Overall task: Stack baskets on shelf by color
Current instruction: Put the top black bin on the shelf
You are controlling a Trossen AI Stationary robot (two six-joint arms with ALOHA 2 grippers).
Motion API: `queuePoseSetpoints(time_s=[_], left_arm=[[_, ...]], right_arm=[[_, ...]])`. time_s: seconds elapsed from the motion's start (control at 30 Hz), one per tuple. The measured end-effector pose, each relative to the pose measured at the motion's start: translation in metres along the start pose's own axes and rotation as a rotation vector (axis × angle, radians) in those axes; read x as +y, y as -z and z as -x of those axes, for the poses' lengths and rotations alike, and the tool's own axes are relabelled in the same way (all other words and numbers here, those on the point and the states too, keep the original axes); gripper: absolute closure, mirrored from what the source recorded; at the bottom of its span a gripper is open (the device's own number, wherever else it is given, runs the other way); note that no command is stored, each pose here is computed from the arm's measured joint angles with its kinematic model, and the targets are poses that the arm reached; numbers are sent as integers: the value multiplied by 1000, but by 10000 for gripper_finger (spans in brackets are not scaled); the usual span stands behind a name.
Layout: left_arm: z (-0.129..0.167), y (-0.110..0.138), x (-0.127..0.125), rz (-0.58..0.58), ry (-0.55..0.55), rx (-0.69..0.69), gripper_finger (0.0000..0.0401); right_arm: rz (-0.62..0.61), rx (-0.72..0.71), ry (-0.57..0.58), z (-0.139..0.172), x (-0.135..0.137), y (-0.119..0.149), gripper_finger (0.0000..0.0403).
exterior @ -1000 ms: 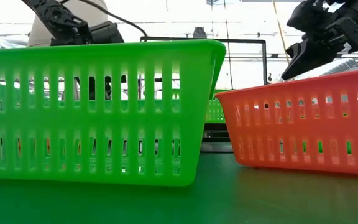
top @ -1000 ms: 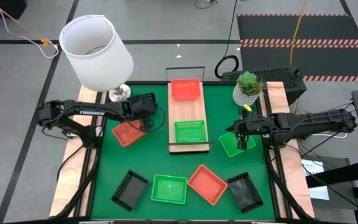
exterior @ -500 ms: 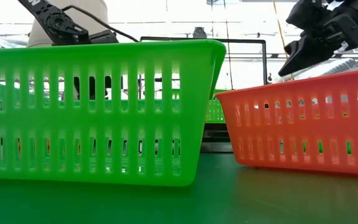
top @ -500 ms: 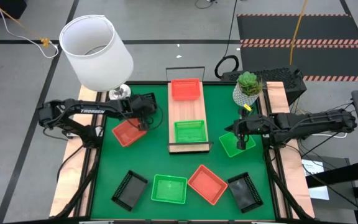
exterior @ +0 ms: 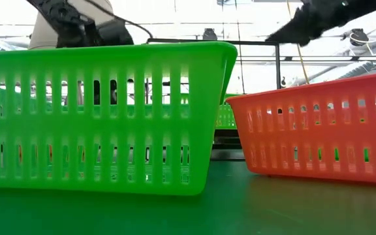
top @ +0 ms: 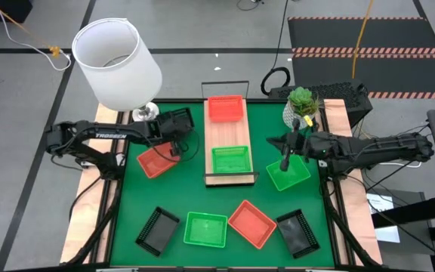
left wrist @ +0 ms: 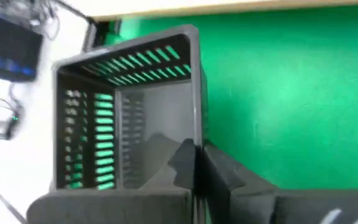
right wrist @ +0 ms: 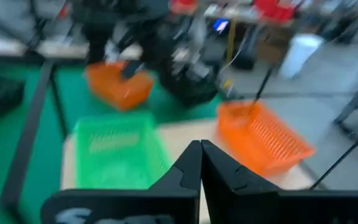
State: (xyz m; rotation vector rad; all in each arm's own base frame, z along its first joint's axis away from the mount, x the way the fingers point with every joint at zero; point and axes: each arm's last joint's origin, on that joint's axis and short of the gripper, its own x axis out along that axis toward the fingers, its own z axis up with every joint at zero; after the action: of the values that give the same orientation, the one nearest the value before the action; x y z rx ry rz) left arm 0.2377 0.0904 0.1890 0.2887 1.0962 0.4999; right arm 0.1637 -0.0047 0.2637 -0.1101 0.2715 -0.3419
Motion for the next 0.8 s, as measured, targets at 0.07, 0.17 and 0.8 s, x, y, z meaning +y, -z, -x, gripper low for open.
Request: queuePoseSetpoints(time_s=[0.07,0.17,0.8], left_arm=[[12,-10,-2,-24,-38,-1,393],[33,-24,-8,-72,-119,-2,387],[99,-104,-82,-552,-396,-295,386]], right_arm=[[-2,-59,37,-2,-1,-6,403],[11,-128,73,-9,0,-13,403],[130,-210,107,-121,8,-59,271]])
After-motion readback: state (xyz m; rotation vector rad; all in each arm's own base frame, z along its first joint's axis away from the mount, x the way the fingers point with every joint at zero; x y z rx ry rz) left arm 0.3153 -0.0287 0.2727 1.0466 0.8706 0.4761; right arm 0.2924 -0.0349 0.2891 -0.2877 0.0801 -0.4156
